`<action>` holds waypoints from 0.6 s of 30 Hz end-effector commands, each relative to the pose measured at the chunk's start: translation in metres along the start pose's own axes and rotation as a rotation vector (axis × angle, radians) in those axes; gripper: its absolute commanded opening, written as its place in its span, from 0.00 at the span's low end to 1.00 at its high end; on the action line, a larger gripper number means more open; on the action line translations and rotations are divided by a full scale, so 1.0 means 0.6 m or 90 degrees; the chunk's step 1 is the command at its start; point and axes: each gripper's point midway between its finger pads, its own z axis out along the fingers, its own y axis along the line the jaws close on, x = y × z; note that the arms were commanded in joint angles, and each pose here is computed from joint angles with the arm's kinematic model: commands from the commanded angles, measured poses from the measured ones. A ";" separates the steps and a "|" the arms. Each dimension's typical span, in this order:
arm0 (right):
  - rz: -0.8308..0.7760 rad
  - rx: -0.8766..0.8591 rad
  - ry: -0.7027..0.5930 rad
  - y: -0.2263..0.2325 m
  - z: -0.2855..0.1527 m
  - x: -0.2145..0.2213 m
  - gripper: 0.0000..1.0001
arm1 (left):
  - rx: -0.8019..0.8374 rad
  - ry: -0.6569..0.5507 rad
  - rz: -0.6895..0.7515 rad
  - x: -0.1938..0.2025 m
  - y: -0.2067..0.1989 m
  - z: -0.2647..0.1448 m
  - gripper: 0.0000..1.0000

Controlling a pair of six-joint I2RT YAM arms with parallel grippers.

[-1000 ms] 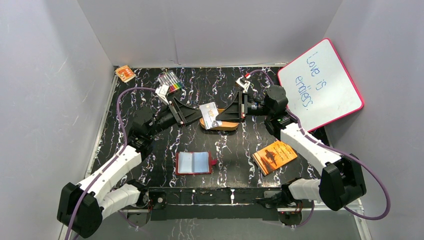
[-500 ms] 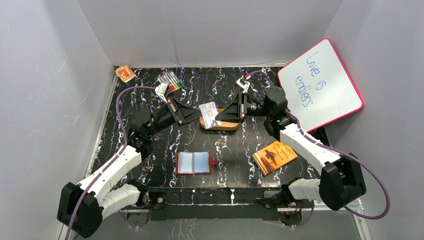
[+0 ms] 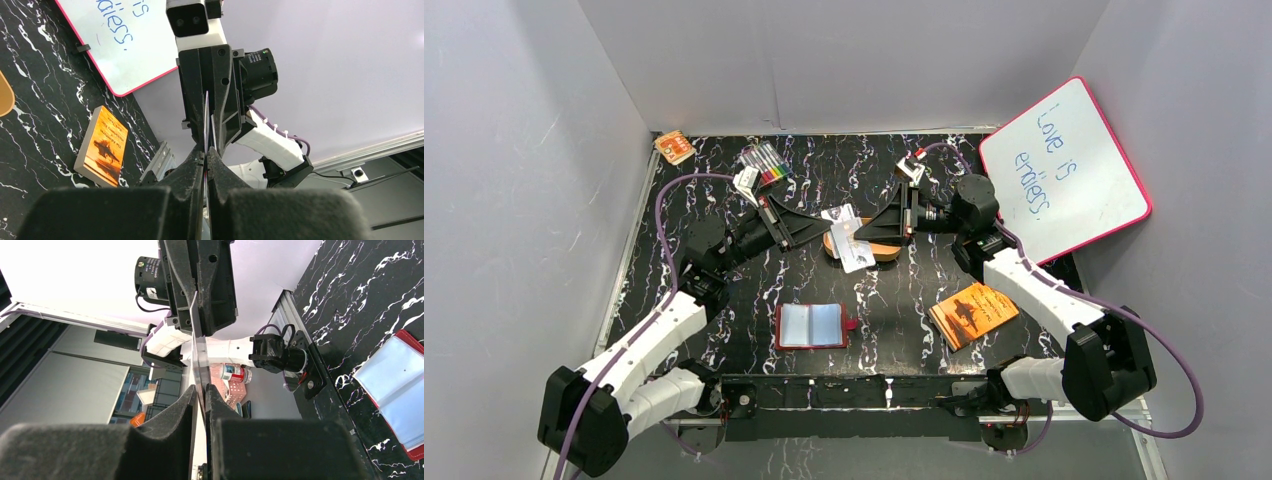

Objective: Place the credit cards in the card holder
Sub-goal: Pick up the credit card from the storage box.

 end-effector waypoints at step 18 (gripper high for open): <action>-0.027 0.001 -0.005 -0.006 -0.011 0.023 0.06 | -0.106 -0.110 0.040 -0.039 0.027 -0.033 0.00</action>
